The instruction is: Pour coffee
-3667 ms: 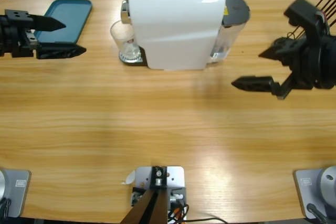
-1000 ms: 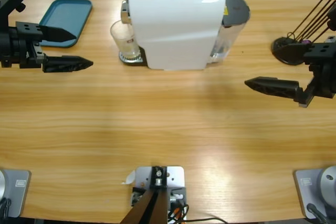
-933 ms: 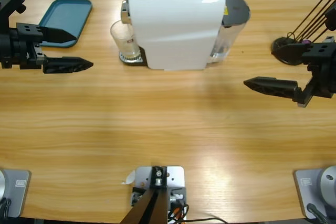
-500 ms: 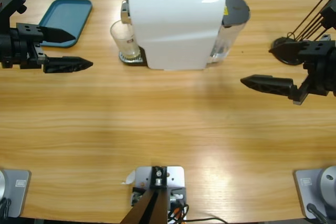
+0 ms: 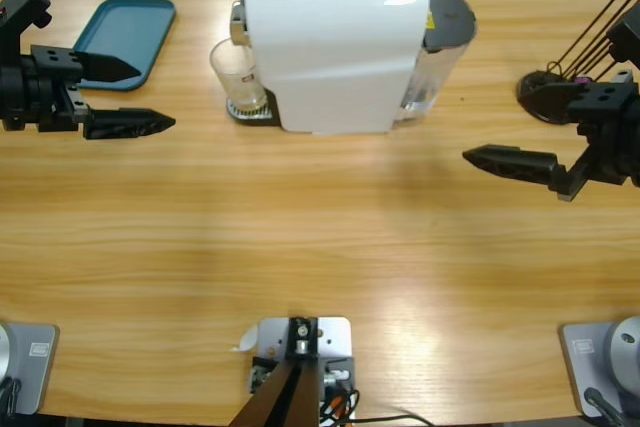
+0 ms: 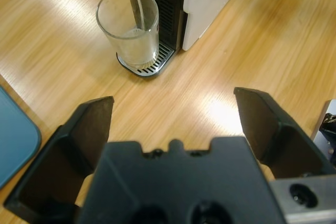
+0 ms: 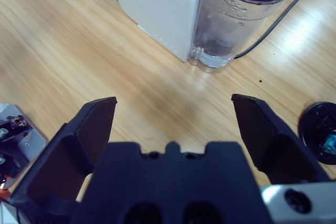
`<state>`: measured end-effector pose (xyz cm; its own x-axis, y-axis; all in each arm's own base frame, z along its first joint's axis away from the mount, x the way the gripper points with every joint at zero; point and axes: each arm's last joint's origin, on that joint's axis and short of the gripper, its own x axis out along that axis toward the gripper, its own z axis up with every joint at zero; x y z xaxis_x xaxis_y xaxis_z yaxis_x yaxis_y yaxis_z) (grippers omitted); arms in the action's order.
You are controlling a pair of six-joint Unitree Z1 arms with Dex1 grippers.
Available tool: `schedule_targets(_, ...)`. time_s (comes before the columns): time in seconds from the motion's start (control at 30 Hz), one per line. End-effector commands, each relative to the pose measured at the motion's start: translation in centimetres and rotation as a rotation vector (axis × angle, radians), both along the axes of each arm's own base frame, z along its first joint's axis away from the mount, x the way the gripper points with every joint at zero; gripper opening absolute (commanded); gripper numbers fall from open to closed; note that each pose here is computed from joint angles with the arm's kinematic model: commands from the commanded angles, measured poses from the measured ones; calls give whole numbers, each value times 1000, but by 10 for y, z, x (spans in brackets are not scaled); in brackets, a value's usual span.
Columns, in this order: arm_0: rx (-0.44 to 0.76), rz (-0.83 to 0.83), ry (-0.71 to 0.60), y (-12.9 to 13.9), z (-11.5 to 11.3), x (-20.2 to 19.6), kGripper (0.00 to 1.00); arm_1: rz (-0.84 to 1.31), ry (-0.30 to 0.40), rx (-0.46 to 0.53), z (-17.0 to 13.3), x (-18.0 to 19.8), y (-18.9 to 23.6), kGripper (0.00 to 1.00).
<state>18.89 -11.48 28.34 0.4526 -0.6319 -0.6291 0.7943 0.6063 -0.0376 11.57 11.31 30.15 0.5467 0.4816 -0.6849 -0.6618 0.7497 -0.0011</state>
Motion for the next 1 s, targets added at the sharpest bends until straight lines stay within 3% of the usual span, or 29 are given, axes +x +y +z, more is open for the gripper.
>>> schedule_targets(0.03,30,15,14,1,-11,0,1000,-1,11,-35,-8,-10,-8,996)
schedule_targets(1.0,24,48,-35,11,-3,-11,1000,4,20,-48,-12,-18,-15,996)
